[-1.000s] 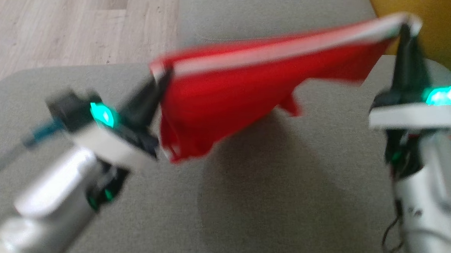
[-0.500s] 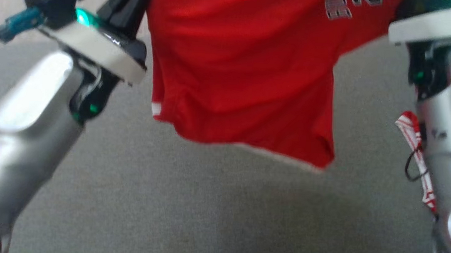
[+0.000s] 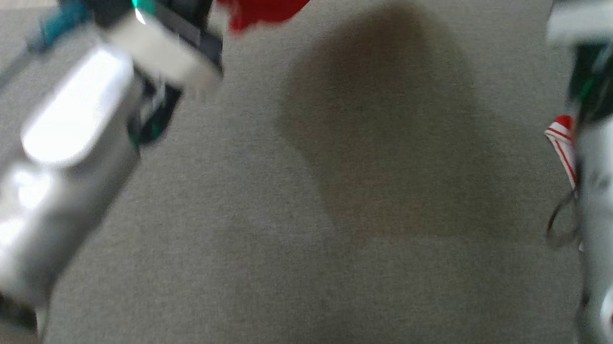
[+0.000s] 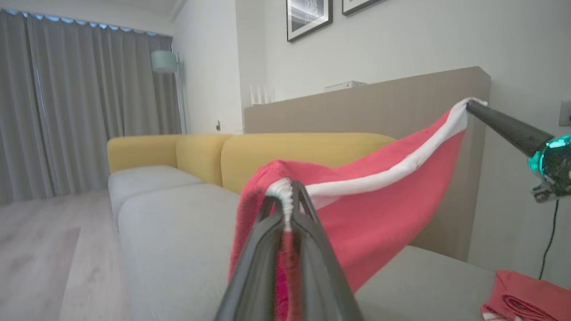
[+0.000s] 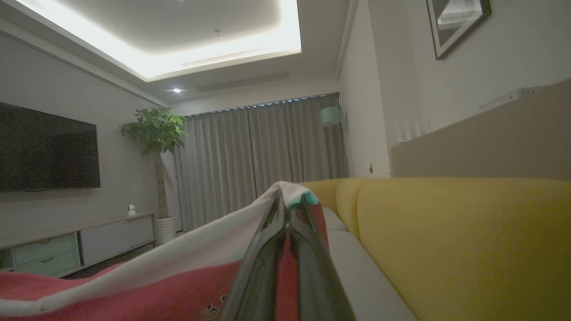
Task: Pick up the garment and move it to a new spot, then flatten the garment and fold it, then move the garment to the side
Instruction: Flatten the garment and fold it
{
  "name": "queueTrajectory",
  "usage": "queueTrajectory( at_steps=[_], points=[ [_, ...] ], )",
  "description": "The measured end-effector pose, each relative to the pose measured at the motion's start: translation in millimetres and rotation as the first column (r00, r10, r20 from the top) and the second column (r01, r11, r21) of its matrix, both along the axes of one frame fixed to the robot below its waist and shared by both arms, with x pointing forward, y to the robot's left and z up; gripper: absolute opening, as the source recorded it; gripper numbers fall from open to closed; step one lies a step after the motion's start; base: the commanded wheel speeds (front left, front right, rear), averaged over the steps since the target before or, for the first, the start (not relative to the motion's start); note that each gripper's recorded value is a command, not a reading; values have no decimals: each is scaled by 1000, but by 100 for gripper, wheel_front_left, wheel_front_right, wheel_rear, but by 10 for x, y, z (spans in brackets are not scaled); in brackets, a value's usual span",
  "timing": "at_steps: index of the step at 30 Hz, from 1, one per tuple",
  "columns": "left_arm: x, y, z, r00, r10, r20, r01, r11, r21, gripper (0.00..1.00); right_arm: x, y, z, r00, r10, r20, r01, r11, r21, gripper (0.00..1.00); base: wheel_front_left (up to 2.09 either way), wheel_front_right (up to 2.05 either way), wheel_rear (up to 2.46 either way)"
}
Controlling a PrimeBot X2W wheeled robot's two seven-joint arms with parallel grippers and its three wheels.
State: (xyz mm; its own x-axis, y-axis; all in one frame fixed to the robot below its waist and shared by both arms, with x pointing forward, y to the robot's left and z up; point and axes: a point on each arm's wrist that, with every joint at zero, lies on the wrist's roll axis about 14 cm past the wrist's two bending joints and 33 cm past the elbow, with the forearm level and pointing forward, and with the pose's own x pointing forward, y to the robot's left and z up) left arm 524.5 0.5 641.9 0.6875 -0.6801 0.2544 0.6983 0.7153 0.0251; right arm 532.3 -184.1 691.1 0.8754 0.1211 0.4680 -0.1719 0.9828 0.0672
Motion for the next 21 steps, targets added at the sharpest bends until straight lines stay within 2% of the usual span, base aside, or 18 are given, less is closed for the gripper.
queueTrajectory(
  at_steps=[4,7,10,13,21],
  points=[
    [-274,128,-749,980,33,-196,-41,999,-36,0,-313,-24,-887,980,7,-200,6,998,66,0,0,0,0],
    [-642,241,-1408,925,70,-374,-94,994,-48,0,-692,61,-1565,933,29,-360,-3,997,74,0,0,0,0],
    [-1087,246,-1877,857,82,-509,-128,990,-56,0,-1103,55,-2057,877,33,-479,29,992,123,0,0,0,0],
    [-1419,213,-2042,819,82,-568,-154,985,-81,0,-1428,66,-2290,844,39,-535,57,985,161,0,0,0,0],
    [-2043,239,-2099,775,89,-626,-219,966,-134,0,-2017,88,-2438,822,47,-568,86,975,206,0,0,0,0]
  ],
)
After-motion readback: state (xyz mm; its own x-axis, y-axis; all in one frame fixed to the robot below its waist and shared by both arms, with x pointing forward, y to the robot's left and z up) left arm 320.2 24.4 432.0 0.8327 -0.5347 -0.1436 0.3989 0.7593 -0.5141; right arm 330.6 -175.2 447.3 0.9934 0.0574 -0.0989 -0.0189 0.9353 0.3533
